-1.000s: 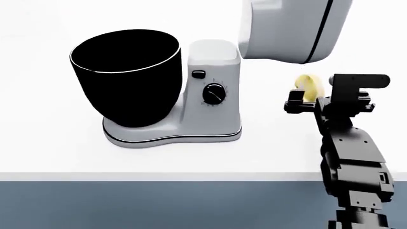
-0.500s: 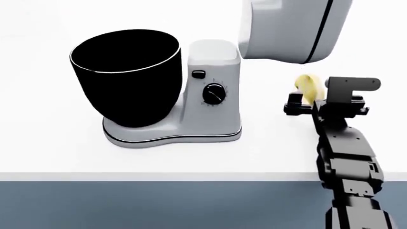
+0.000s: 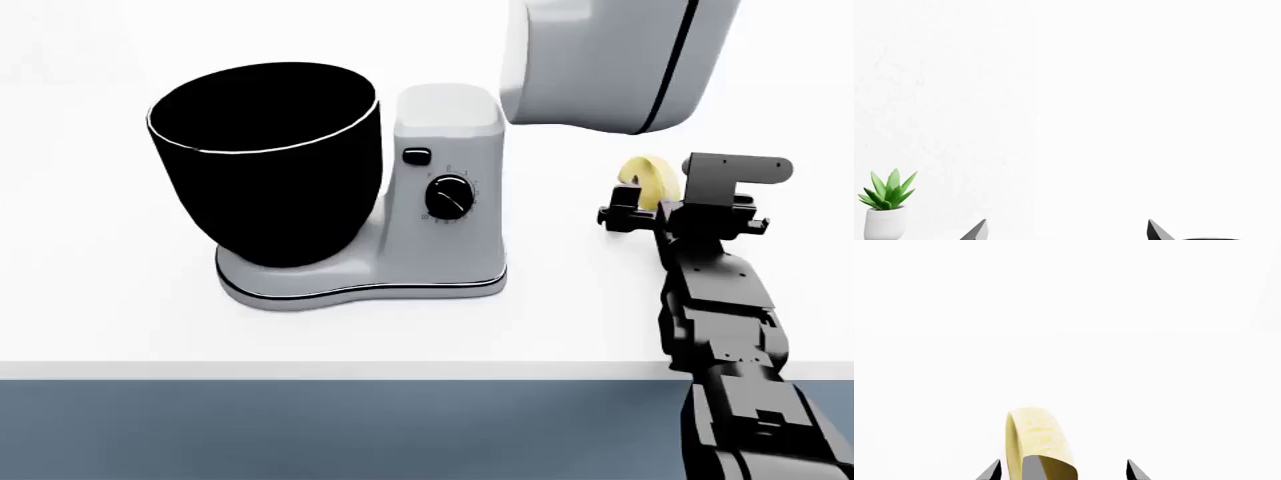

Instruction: Place the cheese in the stand mixer bowl.

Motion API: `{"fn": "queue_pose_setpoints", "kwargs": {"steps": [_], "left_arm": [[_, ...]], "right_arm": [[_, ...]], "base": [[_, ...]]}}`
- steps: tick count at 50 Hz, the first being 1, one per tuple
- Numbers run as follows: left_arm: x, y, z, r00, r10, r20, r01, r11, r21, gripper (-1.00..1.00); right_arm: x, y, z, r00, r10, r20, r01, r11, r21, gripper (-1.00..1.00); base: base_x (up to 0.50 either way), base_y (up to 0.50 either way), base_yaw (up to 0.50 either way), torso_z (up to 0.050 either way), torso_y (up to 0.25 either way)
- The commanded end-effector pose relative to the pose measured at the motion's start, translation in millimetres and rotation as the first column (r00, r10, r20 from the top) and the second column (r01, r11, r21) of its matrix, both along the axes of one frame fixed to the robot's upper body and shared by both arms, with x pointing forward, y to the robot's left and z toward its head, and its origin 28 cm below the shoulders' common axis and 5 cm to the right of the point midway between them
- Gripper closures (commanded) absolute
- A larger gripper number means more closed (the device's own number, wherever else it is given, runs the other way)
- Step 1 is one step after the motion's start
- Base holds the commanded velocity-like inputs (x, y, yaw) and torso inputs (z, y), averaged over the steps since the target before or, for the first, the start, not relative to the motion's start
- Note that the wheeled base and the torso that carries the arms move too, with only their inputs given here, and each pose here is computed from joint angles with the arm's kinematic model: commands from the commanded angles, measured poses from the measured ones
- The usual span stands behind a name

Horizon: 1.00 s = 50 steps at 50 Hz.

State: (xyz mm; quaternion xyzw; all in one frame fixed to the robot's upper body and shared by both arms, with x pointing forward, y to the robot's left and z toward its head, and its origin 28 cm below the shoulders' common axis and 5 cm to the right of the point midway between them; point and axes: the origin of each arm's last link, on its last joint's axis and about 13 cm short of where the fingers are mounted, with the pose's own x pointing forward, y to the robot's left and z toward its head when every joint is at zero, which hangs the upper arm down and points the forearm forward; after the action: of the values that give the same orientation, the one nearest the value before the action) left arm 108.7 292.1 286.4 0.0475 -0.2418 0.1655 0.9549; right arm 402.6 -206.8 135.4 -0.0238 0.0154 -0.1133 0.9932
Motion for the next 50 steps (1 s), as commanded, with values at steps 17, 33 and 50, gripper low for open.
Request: {"fn": "queue_pose_setpoints", "kwargs": {"steps": [17, 33, 50], "left_arm": [[0.5, -0.1, -1.5, 1.000, 0.001, -0.003, -0.001, 1.000, -0.004, -1.00], [-1.9, 0.0, 0.3, 1.000, 0.000, 0.005, 0.000, 1.000, -0.007, -1.00], [-2.7, 0.4, -0.4, 1.000, 0.002, 0.005, -0.002, 1.000, -0.012, -1.00]], "right_arm": [[-58.4, 8.1, 17.9, 0.988, 0.124, 0.093, -0.123, 0.992, -0.018, 1.00], [-154.2, 13.4, 26.8, 0.980, 0.166, 0.113, -0.161, 0.986, -0.051, 1.00], [-234.1, 49.9, 80.7, 0.872, 0.383, 0.305, -0.372, 0.923, -0.097, 1.00]], "base": [[0.00, 0.00, 0.00, 0.000, 0.000], [0.00, 0.00, 0.00, 0.000, 0.000], [0.00, 0.00, 0.00, 0.000, 0.000]]}}
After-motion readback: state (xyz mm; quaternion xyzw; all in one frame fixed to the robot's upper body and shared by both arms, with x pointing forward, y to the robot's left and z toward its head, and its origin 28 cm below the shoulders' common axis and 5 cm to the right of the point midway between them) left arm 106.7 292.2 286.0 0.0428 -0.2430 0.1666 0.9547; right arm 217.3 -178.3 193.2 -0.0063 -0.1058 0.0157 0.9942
